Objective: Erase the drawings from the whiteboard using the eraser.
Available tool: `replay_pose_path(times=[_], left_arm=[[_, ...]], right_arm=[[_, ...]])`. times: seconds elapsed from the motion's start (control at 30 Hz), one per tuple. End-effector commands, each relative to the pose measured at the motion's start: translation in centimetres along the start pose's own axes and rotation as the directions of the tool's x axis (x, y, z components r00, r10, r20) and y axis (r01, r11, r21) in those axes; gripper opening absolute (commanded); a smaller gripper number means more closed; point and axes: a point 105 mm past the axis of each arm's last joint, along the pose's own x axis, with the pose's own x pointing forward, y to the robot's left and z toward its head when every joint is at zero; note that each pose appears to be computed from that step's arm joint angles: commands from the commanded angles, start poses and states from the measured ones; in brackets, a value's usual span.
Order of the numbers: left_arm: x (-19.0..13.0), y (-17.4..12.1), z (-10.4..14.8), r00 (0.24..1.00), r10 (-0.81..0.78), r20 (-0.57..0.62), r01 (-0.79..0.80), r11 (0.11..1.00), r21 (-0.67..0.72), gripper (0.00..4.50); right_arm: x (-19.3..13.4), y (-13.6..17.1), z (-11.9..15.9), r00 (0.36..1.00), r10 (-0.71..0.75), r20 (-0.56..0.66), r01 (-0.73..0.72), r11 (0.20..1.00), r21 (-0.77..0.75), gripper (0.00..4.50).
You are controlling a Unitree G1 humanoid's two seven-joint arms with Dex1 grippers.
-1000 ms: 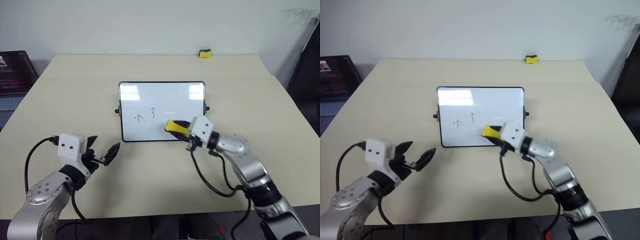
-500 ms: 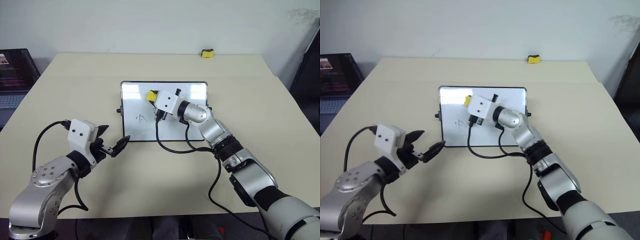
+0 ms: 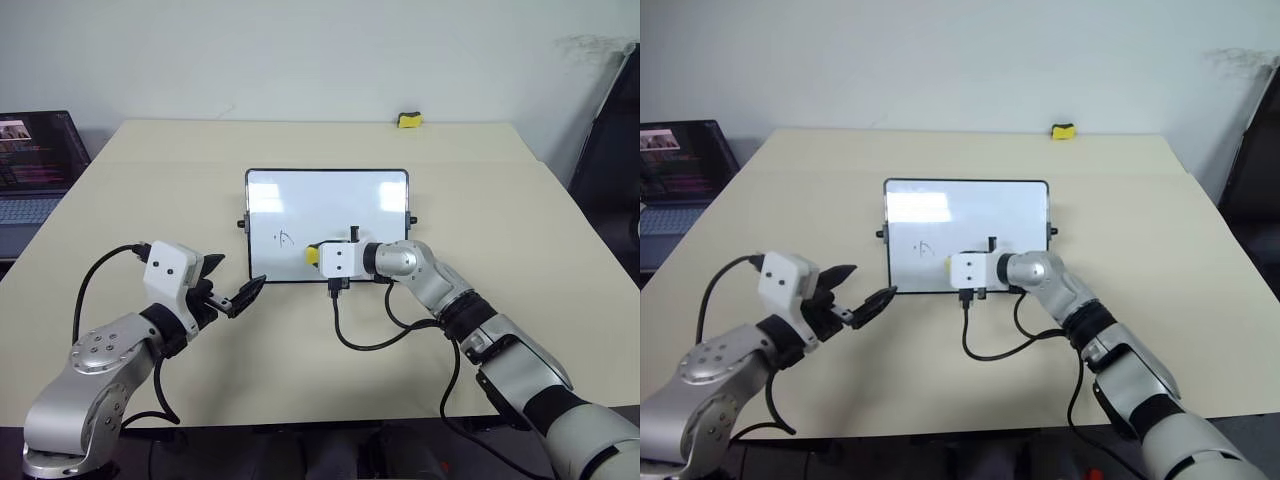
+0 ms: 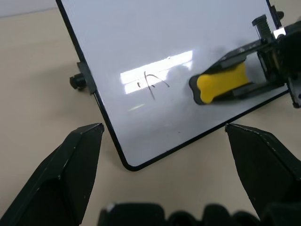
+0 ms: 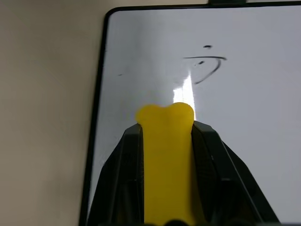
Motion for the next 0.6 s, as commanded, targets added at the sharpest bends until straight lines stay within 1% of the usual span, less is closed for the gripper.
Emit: replay_pose_path(times=[0.03, 0.13, 0.2, 0.27, 0.37, 0.43, 0.53, 0.6], left_arm=[[0.1, -0.3, 1.1, 0.999, -0.020, 0.040, 0.019, 1.000, 0.020, 4.50], [0.1, -0.4, 1.0, 0.999, -0.026, 0.039, 0.025, 1.000, 0.019, 4.50], [0.2, -0.5, 1.0, 0.999, -0.031, 0.039, 0.031, 0.999, 0.019, 4.50], [0.2, -0.6, 1.0, 0.999, -0.035, 0.038, 0.034, 0.999, 0.019, 4.50], [0.3, -0.7, 1.0, 0.998, -0.039, 0.039, 0.039, 0.999, 0.018, 4.50], [0.4, -0.8, 1.0, 0.998, -0.043, 0.039, 0.043, 0.999, 0.016, 4.50], [0.4, -1.0, 1.0, 0.998, -0.048, 0.039, 0.047, 0.999, 0.015, 4.50], [0.3, -1.0, 0.9, 0.998, -0.047, 0.037, 0.047, 0.999, 0.013, 4.50]], right_arm=[[-0.7, -0.6, -1.5, 0.997, -0.039, -0.061, 0.041, 0.999, 0.025, 1.05], [-0.9, -2.5, 0.8, 0.992, -0.117, 0.055, 0.112, 0.991, 0.076, 1.05], [-1.4, -4.0, 3.4, 0.967, -0.175, 0.187, 0.147, 0.978, 0.151, 1.05], [-1.9, -5.3, 4.8, 0.942, -0.233, 0.244, 0.193, 0.965, 0.178, 1.05], [-2.3, -7.6, 5.8, 0.906, -0.335, 0.259, 0.293, 0.938, 0.186, 1.05], [-2.1, -8.4, 5.7, 0.897, -0.376, 0.234, 0.339, 0.923, 0.183, 1.05], [-1.5, -8.2, 4.8, 0.908, -0.380, 0.177, 0.354, 0.921, 0.161, 1.05], [-0.9, -7.6, 4.2, 0.924, -0.353, 0.149, 0.331, 0.931, 0.150, 1.05]])
